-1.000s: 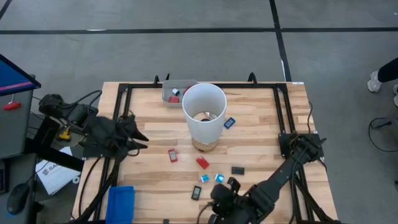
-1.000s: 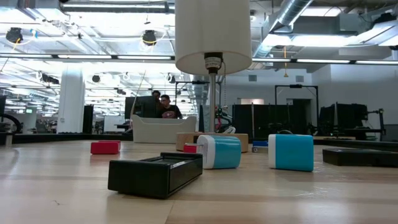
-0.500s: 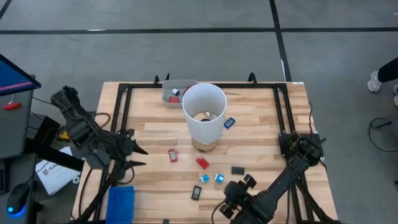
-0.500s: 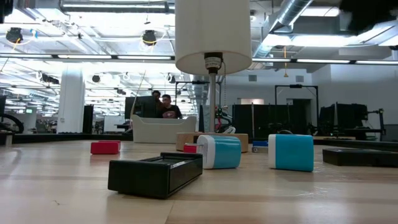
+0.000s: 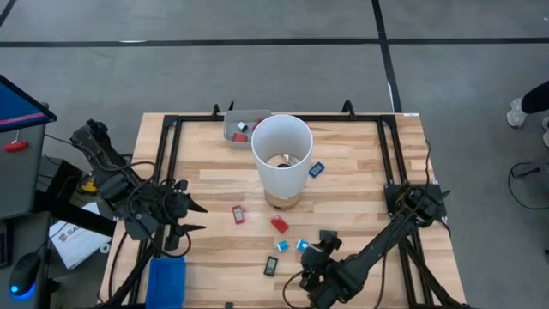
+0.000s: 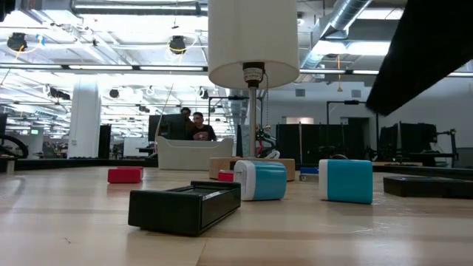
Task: Pick & Place Office items
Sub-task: Put the right blue charger adapter into the gray bin
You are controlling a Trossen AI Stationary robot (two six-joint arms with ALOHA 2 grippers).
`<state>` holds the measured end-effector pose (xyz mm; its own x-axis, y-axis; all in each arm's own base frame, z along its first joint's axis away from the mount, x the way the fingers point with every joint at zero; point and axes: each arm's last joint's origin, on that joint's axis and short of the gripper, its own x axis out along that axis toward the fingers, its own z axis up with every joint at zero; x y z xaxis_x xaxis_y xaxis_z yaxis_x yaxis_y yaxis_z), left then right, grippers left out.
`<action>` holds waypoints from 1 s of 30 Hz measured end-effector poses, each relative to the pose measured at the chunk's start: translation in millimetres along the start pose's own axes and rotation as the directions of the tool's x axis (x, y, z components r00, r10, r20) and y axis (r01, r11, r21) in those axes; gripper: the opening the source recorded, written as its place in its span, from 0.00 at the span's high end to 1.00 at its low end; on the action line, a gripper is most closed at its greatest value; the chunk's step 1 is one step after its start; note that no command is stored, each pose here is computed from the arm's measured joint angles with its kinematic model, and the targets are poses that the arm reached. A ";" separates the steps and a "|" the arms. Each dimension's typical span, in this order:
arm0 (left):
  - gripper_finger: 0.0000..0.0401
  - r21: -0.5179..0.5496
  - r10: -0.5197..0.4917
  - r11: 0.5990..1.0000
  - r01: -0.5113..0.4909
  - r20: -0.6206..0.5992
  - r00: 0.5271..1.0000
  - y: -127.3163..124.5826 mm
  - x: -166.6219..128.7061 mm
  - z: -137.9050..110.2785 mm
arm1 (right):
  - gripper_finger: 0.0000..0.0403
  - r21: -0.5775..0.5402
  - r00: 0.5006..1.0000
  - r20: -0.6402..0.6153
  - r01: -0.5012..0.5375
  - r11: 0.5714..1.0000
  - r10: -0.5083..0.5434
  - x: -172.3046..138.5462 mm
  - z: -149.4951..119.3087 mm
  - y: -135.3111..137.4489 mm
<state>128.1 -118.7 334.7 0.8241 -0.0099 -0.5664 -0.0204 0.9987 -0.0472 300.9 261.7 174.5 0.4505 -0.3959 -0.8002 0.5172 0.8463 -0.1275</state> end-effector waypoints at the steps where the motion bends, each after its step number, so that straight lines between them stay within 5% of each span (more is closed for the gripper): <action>1: 0.49 -0.007 0.000 1.000 0.000 0.000 1.000 0.0 0.0 0.0 | 0.24 -0.013 1.000 -0.005 0.001 1.000 -0.001 3.2 0.8 -0.9; 30: 0.51 -0.057 -0.004 0.998 0.004 0.000 1.000 -0.2 0.0 0.1 | 0.33 0.053 0.998 -0.038 -0.054 0.997 0.057 53.1 -17.0 -12.2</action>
<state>128.2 -119.0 334.8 0.8239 -0.0143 -0.5665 -0.0492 0.9941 -0.0965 306.1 236.4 123.5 0.4508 -0.3334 -0.8280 0.5301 0.8463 -0.0522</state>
